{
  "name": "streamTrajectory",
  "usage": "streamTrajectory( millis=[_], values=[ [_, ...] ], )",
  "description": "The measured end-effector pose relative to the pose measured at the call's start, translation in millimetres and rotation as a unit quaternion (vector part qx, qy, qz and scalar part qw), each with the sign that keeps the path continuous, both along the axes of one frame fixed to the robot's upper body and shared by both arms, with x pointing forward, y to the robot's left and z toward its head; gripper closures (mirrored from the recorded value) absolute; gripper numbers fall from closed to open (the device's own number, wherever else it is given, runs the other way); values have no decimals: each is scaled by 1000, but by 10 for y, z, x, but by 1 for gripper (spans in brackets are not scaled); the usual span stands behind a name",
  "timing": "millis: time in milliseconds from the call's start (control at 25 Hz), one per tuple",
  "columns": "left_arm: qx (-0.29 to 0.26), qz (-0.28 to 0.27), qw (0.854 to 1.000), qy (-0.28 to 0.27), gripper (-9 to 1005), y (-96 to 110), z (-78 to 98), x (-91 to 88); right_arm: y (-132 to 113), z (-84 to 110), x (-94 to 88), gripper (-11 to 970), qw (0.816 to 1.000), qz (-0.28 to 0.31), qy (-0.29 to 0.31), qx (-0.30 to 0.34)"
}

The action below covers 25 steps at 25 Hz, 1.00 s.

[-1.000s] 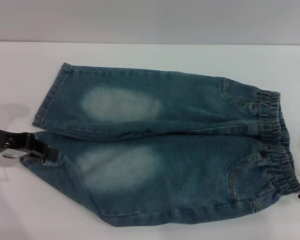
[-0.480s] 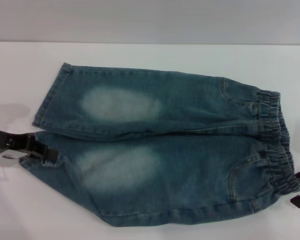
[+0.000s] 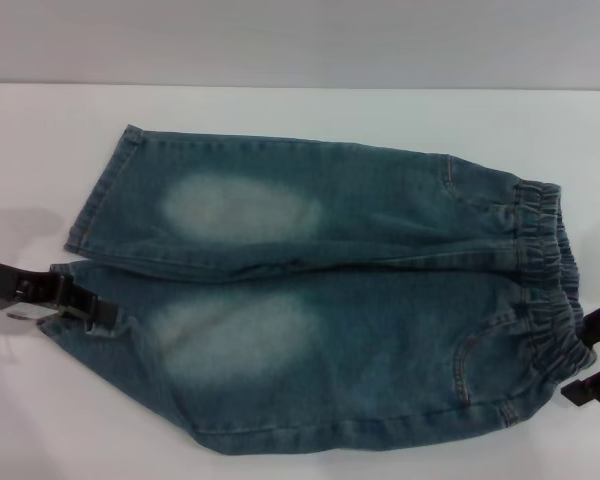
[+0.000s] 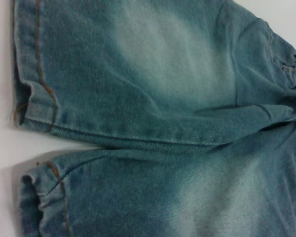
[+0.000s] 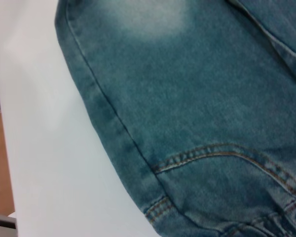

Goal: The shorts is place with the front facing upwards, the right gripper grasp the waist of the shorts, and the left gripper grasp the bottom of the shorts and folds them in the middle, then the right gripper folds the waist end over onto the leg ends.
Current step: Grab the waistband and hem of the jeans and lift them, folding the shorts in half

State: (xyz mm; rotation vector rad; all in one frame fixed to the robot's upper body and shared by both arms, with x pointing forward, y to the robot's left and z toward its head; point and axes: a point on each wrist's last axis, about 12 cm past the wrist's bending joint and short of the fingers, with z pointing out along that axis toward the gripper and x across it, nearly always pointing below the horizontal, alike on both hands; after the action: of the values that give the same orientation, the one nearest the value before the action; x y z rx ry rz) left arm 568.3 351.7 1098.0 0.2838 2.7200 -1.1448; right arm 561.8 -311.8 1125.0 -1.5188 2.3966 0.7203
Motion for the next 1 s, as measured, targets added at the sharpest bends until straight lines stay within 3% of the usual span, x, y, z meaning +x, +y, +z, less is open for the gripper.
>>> streamTrajectory(
  millis=[320,520,640,880,1000],
  values=[
    [-1,-2,1000,1,911,-4,2,-2,-59,69,6,320,1000,10,-19,-4],
    [0,-2,1000,-1,909,-2,3,0,-81,59,7,564,1000,8,-22,-8],
    [-2,-2,1000,-4,908,-5,5,5,-98,39,-12,766,1000,7,-21,-9],
    [-8,3,1000,-7,905,-11,8,11,-96,-14,-50,959,1000,7,-17,6],
    [-11,8,1000,-10,904,-11,9,15,-91,-34,-63,959,1000,8,-16,12]
  ],
)
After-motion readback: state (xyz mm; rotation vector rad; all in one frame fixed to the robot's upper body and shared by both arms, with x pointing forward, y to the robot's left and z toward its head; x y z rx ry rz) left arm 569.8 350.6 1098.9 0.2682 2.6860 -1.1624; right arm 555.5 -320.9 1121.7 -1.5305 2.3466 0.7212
